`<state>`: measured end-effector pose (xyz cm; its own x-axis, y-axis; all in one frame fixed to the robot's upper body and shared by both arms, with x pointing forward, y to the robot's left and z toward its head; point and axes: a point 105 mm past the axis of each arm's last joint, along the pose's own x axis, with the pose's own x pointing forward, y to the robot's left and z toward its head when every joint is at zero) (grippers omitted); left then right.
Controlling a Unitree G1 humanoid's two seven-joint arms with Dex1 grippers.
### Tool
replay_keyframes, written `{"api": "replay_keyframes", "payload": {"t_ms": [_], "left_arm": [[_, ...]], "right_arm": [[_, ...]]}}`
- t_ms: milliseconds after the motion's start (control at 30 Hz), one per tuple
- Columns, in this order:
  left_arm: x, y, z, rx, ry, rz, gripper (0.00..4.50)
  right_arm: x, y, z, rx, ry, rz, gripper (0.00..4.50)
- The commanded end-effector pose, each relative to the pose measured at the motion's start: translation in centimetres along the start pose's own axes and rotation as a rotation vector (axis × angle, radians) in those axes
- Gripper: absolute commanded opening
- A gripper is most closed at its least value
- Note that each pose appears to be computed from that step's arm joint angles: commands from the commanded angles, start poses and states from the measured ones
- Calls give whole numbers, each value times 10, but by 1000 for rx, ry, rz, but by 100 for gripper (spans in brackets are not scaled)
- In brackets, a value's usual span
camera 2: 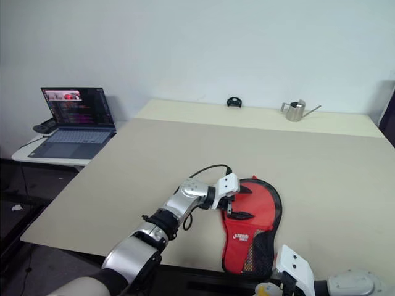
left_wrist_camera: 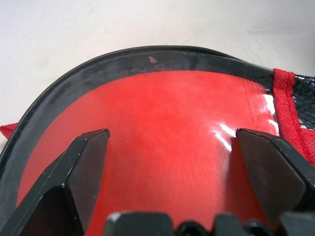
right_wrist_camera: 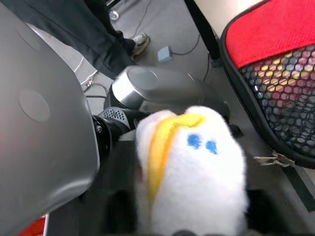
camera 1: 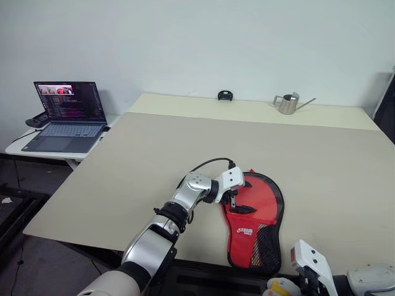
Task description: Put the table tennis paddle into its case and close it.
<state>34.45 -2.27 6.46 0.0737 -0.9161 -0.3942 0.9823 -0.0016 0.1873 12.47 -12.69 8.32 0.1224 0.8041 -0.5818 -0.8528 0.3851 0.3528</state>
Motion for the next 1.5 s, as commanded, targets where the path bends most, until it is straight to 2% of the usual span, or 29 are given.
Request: {"api": "replay_keyframes", "payload": {"t_ms": [33, 133, 267, 467, 600, 667, 900, 1200, 1367, 1500], "left_arm": [[12, -32, -44, -59, 165, -107, 450], [13, -33, -43, -57, 160, -112, 450], [15, -33, -39, -50, 140, -115, 450], [3, -26, -22, -24, 59, -100, 450], [-10, -19, -2, 10, -22, -66, 450], [-19, -13, 15, 24, -101, -21, 450], [-66, -5, 52, 48, -213, 101, 450], [-156, 4, 38, -98, -204, 526, 450], [-180, 5, 29, -103, -149, 662, 450], [-189, 7, 21, -76, -88, 686, 450]], "right_arm": [[-4, 5, 13, -13, -57, 25, 312], [-11, 4, 25, -19, -102, 24, 312], [-26, -13, 49, -45, -184, -42, 312], [-40, -62, 80, -75, -314, -231, 312], [-40, -84, 86, -105, -319, -294, 312], [-43, -92, 91, -135, -334, -305, 312], [-71, -134, 110, -211, -404, -420, 312], [-114, -198, 120, -235, -453, -612, 312], [-147, -217, 133, -243, -502, -704, 312], [-149, -214, 134, -262, -492, -698, 312]]}}
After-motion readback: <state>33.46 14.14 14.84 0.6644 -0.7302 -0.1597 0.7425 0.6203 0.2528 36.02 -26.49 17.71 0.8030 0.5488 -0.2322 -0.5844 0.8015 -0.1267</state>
